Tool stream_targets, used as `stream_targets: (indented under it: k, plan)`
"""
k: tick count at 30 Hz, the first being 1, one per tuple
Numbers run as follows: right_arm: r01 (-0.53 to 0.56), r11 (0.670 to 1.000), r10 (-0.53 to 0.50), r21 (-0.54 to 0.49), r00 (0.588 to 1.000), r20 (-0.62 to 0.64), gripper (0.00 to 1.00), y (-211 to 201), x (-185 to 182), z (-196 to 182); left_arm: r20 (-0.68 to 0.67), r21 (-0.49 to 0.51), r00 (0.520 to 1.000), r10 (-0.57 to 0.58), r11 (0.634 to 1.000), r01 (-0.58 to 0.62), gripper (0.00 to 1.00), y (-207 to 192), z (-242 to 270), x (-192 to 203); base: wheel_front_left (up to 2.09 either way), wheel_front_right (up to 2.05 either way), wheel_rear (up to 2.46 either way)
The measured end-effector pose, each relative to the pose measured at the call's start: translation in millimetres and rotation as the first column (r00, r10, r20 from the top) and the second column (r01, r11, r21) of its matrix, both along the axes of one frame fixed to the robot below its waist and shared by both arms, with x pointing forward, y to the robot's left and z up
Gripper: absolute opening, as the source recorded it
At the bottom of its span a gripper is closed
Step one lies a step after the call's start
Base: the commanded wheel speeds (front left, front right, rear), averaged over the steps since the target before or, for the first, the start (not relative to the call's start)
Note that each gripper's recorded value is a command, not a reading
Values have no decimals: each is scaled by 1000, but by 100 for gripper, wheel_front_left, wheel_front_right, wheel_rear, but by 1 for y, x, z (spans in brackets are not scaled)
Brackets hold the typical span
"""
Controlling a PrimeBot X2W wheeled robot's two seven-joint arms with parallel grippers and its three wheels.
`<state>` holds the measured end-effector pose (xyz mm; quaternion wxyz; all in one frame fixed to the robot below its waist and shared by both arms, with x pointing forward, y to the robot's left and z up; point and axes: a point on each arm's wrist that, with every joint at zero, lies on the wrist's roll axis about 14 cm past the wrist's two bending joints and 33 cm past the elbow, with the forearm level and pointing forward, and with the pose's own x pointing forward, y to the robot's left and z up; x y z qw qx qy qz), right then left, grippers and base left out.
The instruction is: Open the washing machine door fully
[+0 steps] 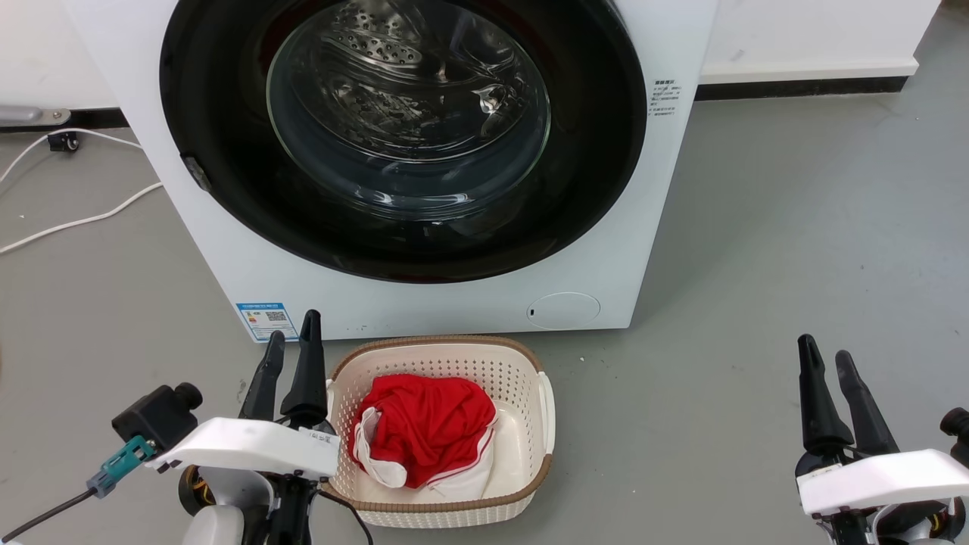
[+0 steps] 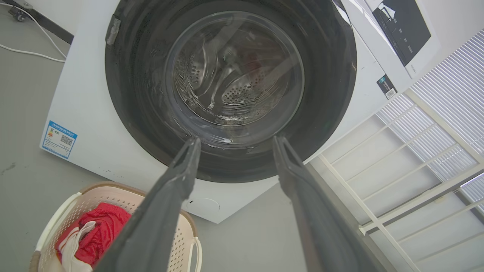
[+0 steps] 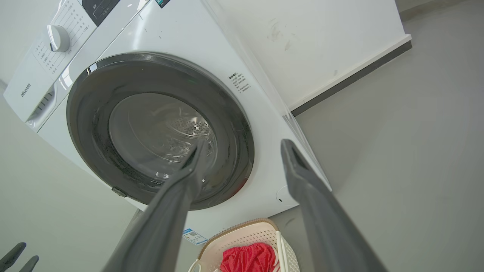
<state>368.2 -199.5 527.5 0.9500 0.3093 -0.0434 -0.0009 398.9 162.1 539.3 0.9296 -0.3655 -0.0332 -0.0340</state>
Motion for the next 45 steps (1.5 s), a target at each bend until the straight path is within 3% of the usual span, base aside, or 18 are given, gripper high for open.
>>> stream_targets:
  k: [19, 45]
  plan:
    - [-15, 960, 23, -281, 999, 27, 100, 11, -4, 8, 27, 258, 999, 32, 965, -38, 100, -3, -1, -1, 0, 0, 0]
    - [-38, 853, 53, -521, 998, 15, 100, 21, -8, 7, 89, 508, 995, 36, 858, -77, 100, -8, 1, -13, 0, 0, 0]
